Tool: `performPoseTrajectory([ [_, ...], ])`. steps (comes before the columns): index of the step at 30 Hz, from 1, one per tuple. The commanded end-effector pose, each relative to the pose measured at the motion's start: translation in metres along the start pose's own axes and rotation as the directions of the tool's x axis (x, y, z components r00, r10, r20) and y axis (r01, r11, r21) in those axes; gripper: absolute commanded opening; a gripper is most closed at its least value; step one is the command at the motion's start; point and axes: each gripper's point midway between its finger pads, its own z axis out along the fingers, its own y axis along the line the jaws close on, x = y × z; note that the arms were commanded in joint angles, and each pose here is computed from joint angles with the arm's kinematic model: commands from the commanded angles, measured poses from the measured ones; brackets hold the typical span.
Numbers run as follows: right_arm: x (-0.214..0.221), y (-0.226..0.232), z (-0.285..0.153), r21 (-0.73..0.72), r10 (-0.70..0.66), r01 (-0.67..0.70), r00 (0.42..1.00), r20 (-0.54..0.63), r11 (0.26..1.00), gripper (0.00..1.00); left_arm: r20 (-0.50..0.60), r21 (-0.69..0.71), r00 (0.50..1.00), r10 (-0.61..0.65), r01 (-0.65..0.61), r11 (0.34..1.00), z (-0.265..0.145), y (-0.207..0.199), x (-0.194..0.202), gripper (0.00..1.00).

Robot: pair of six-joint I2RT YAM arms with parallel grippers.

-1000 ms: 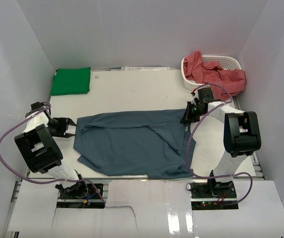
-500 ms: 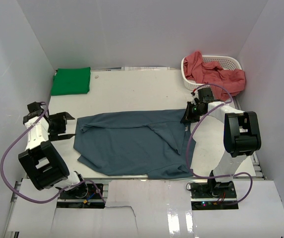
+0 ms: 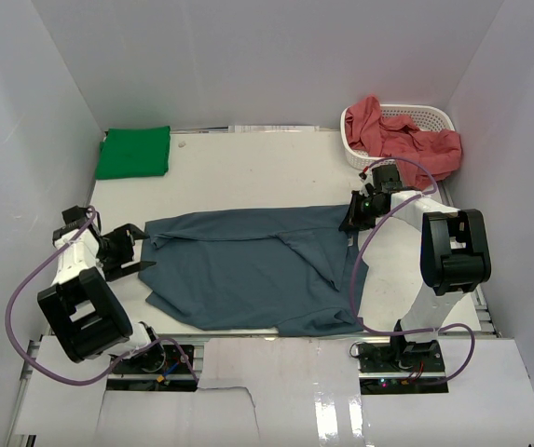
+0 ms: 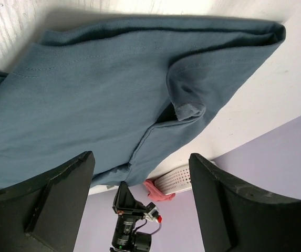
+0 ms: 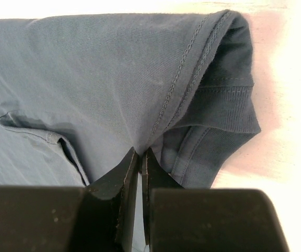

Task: Fold and stack the t-shirts
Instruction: Fold the flattened tshirt in 1/3 of the way

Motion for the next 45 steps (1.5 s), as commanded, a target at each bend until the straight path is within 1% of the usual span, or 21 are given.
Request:
performPoseTrajectory([
  [1,-0.01,0.008,-0.009,-0.03,-0.036,0.037,0.998,0.054,0.999,0.08,0.016,0.024,0.991,-0.135,0.135,0.991,-0.007,-0.016,0.0,0.83],
  [9,-0.009,0.008,-0.01,-0.03,-0.044,0.046,0.998,0.055,0.999,0.08,0.007,0.008,0.985,-0.171,0.171,0.985,0.003,-0.025,-0.002,0.82],
  [15,-0.011,0.009,-0.012,-0.033,-0.053,0.055,0.997,0.059,0.998,0.08,0.002,0.001,0.98,-0.199,0.199,0.98,0.013,-0.032,-0.004,0.8],
  [28,-0.009,0.007,-0.008,-0.033,-0.062,0.064,0.997,0.048,0.997,0.08,0.011,-0.027,0.978,-0.208,0.208,0.978,0.04,-0.044,-0.004,0.79],
  [33,-0.01,0.007,-0.006,-0.036,-0.061,0.063,0.997,0.044,0.997,0.08,0.034,-0.028,0.977,-0.21,0.211,0.977,0.046,-0.049,-0.009,0.76],
  [38,-0.009,0.006,-0.006,-0.032,-0.063,0.064,0.997,0.041,0.997,0.08,0.032,-0.006,0.977,-0.212,0.212,0.977,0.048,-0.059,-0.011,0.75],
  [39,-0.01,0.006,-0.006,-0.031,-0.064,0.065,0.997,0.044,0.997,0.08,0.033,-0.007,0.976,-0.215,0.215,0.977,0.049,-0.06,-0.011,0.74],
  [40,-0.01,0.006,-0.006,-0.031,-0.064,0.065,0.997,0.044,0.997,0.08,0.033,-0.008,0.976,-0.215,0.216,0.976,0.05,-0.06,-0.011,0.69],
  [43,-0.01,0.006,-0.007,-0.029,-0.065,0.067,0.997,0.044,0.997,0.08,0.029,-0.009,0.977,-0.211,0.212,0.977,0.053,-0.062,-0.012,0.61],
  [45,-0.009,0.005,-0.007,-0.029,-0.065,0.067,0.997,0.044,0.997,0.08,0.031,-0.008,0.977,-0.213,0.213,0.977,0.054,-0.062,-0.013,0.61],
])
